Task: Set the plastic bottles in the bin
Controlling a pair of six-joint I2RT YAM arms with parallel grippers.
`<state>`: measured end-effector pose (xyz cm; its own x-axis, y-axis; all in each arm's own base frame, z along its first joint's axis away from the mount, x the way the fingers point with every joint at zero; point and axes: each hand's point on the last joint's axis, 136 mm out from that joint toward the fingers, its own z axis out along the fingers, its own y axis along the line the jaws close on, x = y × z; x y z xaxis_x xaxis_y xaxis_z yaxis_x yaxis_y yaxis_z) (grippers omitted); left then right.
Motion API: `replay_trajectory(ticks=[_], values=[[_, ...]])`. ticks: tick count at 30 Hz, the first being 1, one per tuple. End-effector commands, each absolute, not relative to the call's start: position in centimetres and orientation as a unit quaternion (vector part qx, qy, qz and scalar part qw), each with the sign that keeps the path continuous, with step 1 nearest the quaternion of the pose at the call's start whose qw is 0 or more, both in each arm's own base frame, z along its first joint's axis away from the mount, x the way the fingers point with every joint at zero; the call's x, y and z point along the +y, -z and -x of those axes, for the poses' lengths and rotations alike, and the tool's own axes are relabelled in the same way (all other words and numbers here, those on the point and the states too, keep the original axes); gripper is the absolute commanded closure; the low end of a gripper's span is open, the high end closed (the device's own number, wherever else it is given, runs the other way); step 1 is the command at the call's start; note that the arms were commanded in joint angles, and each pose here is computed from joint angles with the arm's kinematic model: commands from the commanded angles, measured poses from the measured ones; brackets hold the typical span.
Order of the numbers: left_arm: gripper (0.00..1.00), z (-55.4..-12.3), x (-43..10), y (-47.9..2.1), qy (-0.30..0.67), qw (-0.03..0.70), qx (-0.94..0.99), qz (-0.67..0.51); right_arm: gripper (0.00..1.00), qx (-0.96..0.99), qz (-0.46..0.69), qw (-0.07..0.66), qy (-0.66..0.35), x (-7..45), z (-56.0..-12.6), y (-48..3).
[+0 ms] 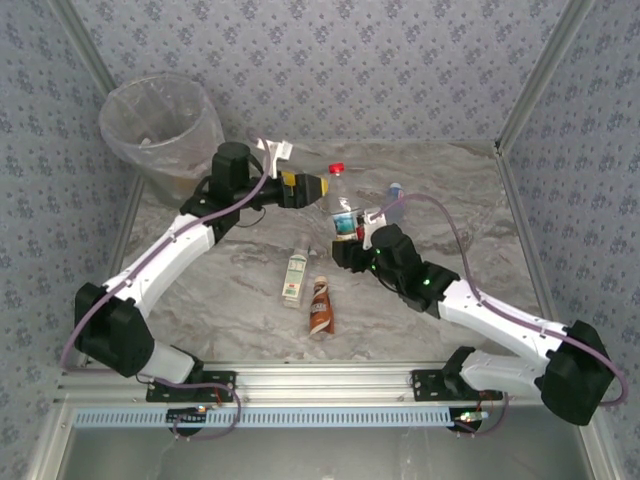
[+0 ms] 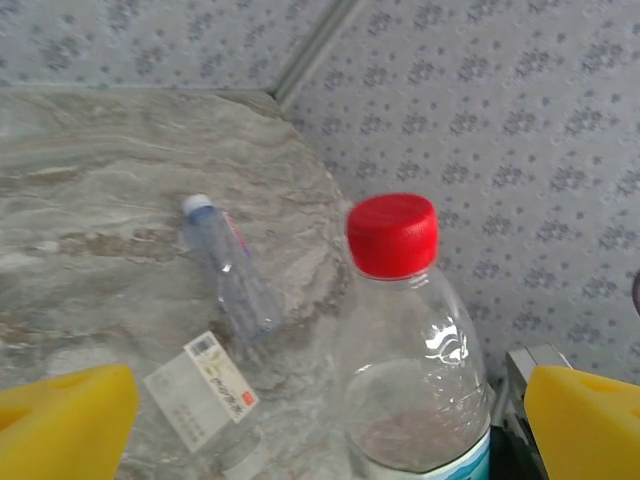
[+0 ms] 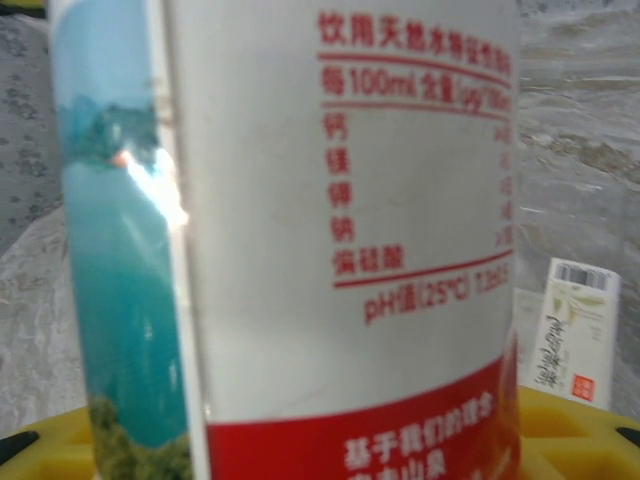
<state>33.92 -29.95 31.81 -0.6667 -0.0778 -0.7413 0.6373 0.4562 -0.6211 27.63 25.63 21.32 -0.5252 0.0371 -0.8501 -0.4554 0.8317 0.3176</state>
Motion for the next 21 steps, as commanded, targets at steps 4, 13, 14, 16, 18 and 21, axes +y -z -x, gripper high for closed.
replay_trajectory(ticks=[4,13,14,16,18,21], values=[[0.01,-33.4,-32.4,-32.9,0.506,0.369,0.753,-0.202,0.41,0.796,0.168,0.500,-0.297,28.4,-27.9,-24.7],[0.08,-35.1,-33.9,-31.6,0.501,0.359,0.769,-0.167,0.40,0.783,0.193,0.502,-0.313,30.3,-27.8,-25.4],[0.10,-35.2,-34.0,-31.4,0.501,0.357,0.771,-0.167,0.40,0.782,0.195,0.502,-0.315,30.4,-27.7,-25.4],[0.14,-35.3,-34.2,-31.2,0.499,0.353,0.774,-0.166,0.40,0.782,0.198,0.500,-0.315,30.6,-27.7,-25.3],[0.17,-35.5,-34.2,-31.0,0.496,0.353,0.776,-0.167,0.40,0.785,0.201,0.497,-0.311,30.7,-27.7,-25.0],[0.18,-35.8,-33.7,-31.2,0.482,0.365,0.779,-0.166,0.40,0.788,0.204,0.493,-0.307,30.8,-27.7,-24.6]])
